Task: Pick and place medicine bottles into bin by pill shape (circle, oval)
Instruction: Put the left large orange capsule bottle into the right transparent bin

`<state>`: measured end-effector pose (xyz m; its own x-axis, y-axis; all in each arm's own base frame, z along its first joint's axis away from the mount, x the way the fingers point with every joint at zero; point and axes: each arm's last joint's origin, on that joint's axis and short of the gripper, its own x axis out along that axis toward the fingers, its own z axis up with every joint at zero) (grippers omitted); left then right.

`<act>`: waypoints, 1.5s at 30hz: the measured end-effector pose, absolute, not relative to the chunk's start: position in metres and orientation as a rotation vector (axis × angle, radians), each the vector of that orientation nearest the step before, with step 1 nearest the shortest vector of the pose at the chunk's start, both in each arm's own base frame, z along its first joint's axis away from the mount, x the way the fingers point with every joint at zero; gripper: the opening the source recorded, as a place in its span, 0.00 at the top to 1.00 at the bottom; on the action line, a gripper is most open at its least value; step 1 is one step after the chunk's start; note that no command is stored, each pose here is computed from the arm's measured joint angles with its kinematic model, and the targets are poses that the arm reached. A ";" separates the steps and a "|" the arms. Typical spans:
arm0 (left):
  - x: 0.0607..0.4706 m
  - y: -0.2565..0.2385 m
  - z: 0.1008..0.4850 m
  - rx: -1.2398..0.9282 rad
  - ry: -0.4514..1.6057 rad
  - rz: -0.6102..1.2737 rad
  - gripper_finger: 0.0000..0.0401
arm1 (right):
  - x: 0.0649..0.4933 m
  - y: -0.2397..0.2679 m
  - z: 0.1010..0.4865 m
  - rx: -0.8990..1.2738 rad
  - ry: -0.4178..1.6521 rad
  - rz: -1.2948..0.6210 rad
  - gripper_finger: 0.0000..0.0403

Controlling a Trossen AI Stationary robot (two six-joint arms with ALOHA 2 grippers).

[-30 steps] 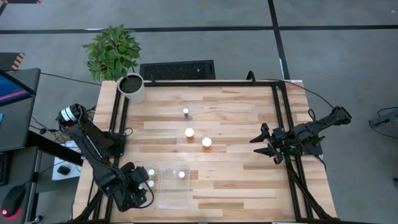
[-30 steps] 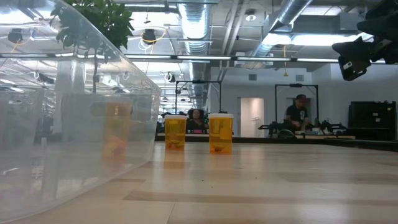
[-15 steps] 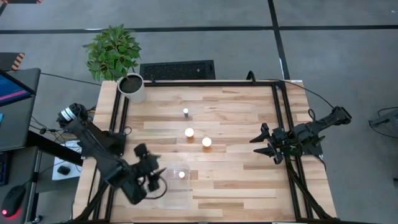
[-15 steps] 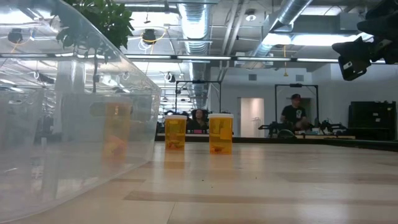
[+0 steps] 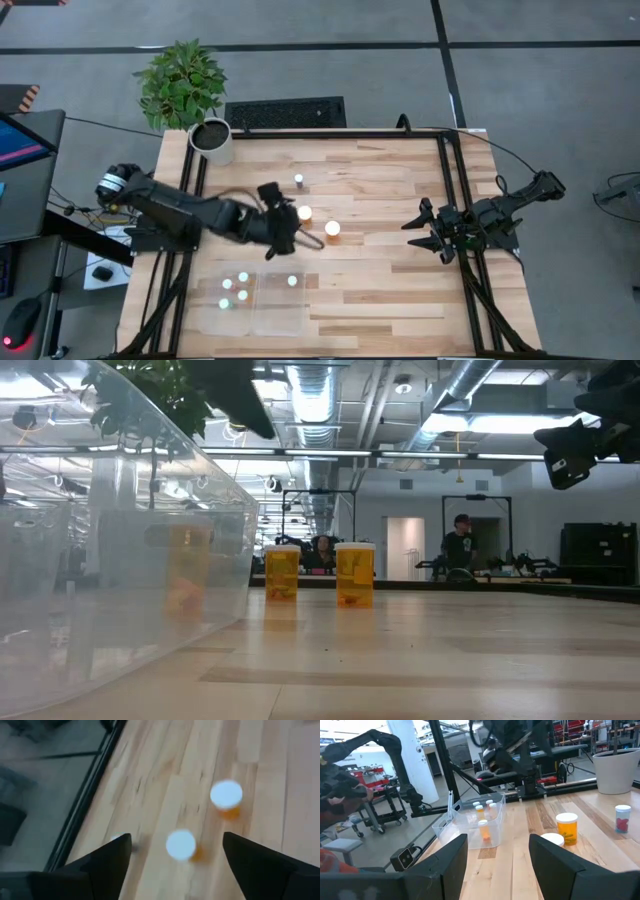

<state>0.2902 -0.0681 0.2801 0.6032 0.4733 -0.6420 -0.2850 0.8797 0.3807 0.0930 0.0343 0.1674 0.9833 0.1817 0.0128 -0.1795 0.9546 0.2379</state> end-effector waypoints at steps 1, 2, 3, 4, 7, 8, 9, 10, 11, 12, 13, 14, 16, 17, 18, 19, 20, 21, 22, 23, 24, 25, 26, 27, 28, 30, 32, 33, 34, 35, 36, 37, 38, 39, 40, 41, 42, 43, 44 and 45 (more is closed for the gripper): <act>0.295 -0.062 0.282 0.247 0.803 0.421 0.22 | 0.093 0.034 0.167 0.241 0.009 0.184 0.44; 0.299 -0.055 0.283 0.236 0.792 0.389 0.21 | 0.093 0.034 0.167 0.241 0.009 0.183 0.44; 0.304 -0.049 0.285 0.217 0.780 0.349 0.20 | 0.093 0.034 0.167 0.241 0.009 0.184 0.44; 0.307 -0.043 0.286 0.199 0.768 0.302 0.19 | 0.093 0.034 0.167 0.241 0.009 0.183 0.44; 0.313 -0.024 0.288 0.166 0.760 0.242 0.19 | 0.093 0.034 0.167 0.241 0.009 0.183 0.44; 0.313 -0.018 0.287 0.165 0.766 0.248 0.19 | 0.093 0.034 0.167 0.241 0.009 0.183 0.44; 0.314 -0.012 0.287 0.168 0.772 0.257 0.20 | 0.093 0.034 0.168 0.241 0.009 0.183 0.44; 0.314 -0.007 0.287 0.169 0.778 0.261 0.20 | 0.093 0.034 0.167 0.241 0.009 0.184 0.44; 0.314 -0.003 0.287 0.166 0.783 0.254 0.20 | 0.093 0.034 0.168 0.241 0.009 0.184 0.44; 0.314 0.000 0.287 0.163 0.786 0.245 0.20 | 0.093 0.034 0.167 0.241 0.009 0.184 0.44; 0.314 0.003 0.287 0.159 0.788 0.233 0.20 | 0.093 0.034 0.167 0.241 0.009 0.184 0.44; 0.314 0.005 0.286 0.155 0.790 0.225 0.20 | 0.093 0.034 0.168 0.241 0.009 0.184 0.44; 0.317 0.009 0.282 0.155 0.805 0.225 0.20 | 0.093 0.034 0.167 0.241 0.009 0.183 0.44; 0.318 0.011 0.279 0.158 0.822 0.227 0.20 | 0.093 0.034 0.167 0.241 0.009 0.184 0.44; 0.317 0.012 0.274 0.163 0.855 0.223 0.20 | 0.093 0.034 0.167 0.241 0.009 0.184 0.44; 0.320 0.013 0.270 0.164 0.870 0.217 0.20 | 0.093 0.034 0.167 0.241 0.009 0.184 0.44; 0.324 0.013 0.267 0.161 0.869 0.207 0.20 | 0.093 0.034 0.167 0.241 0.010 0.184 0.44; 0.327 0.014 0.260 0.162 0.895 0.194 0.20 | 0.093 0.034 0.167 0.241 0.009 0.184 0.44; 0.331 0.014 0.252 0.169 0.925 0.177 0.20 | 0.093 0.034 0.167 0.241 0.009 0.184 0.44; 0.335 0.015 0.245 0.181 0.945 0.167 0.20 | 0.093 0.034 0.167 0.240 0.012 0.183 0.44; 0.338 0.015 0.237 0.194 0.972 0.160 0.20 | 0.093 0.034 0.167 0.239 0.014 0.183 0.44; 0.341 0.016 0.230 0.203 0.990 0.161 0.20 | 0.093 0.034 0.167 0.239 0.014 0.185 0.44; 0.343 0.017 0.225 0.206 1.002 0.163 0.20 | 0.093 0.035 0.167 0.239 0.015 0.185 0.44; 0.345 0.019 0.219 0.205 1.021 0.163 0.20 | 0.093 0.035 0.167 0.238 0.017 0.185 0.44; 0.348 0.020 0.214 0.200 1.029 0.159 0.20 | 0.093 0.035 0.167 0.238 0.018 0.185 0.44; 0.350 0.023 0.204 0.194 1.066 0.152 0.20 | 0.093 0.035 0.167 0.239 0.017 0.186 0.44; 0.352 0.027 0.197 0.188 1.087 0.157 0.20 | 0.093 0.035 0.167 0.239 0.018 0.185 0.44; 0.352 0.029 0.194 0.185 1.098 0.161 0.20 | 0.093 0.035 0.167 0.239 0.017 0.186 0.44; 0.353 0.031 0.192 0.182 1.100 0.166 0.20 | 0.093 0.035 0.167 0.239 0.017 0.185 0.44; 0.353 0.033 0.192 0.178 1.103 0.170 0.20 | 0.093 0.035 0.167 0.239 0.018 0.185 0.44; 0.353 0.034 0.191 0.173 1.109 0.173 0.20 | 0.093 0.035 0.167 0.239 0.017 0.185 0.44; 0.353 0.034 0.192 0.171 1.107 0.173 0.20 | 0.093 0.035 0.167 0.239 0.017 0.185 0.44; 0.353 0.035 0.192 0.166 1.107 0.174 0.20 | 0.093 0.035 0.167 0.239 0.018 0.186 0.44; 0.352 0.035 0.191 0.165 1.116 0.173 0.20 | 0.093 0.035 0.167 0.239 0.017 0.186 0.44; 0.351 0.034 0.191 0.163 1.130 0.166 0.20 | 0.093 0.035 0.167 0.239 0.017 0.186 0.44; 0.349 0.034 0.190 0.162 1.146 0.163 0.20 | 0.093 0.035 0.167 0.239 0.017 0.186 0.44; 0.348 0.033 0.189 0.159 1.164 0.163 0.20 | 0.093 0.035 0.167 0.238 0.017 0.186 0.44; 0.346 0.033 0.189 0.154 1.181 0.162 0.20 | 0.093 0.035 0.167 0.238 0.017 0.186 0.44; 0.345 0.033 0.188 0.152 1.193 0.162 0.20 | 0.093 0.035 0.167 0.238 0.017 0.186 0.44; 0.344 0.033 0.188 0.148 1.199 0.165 0.20 | 0.093 0.035 0.167 0.238 0.018 0.186 0.44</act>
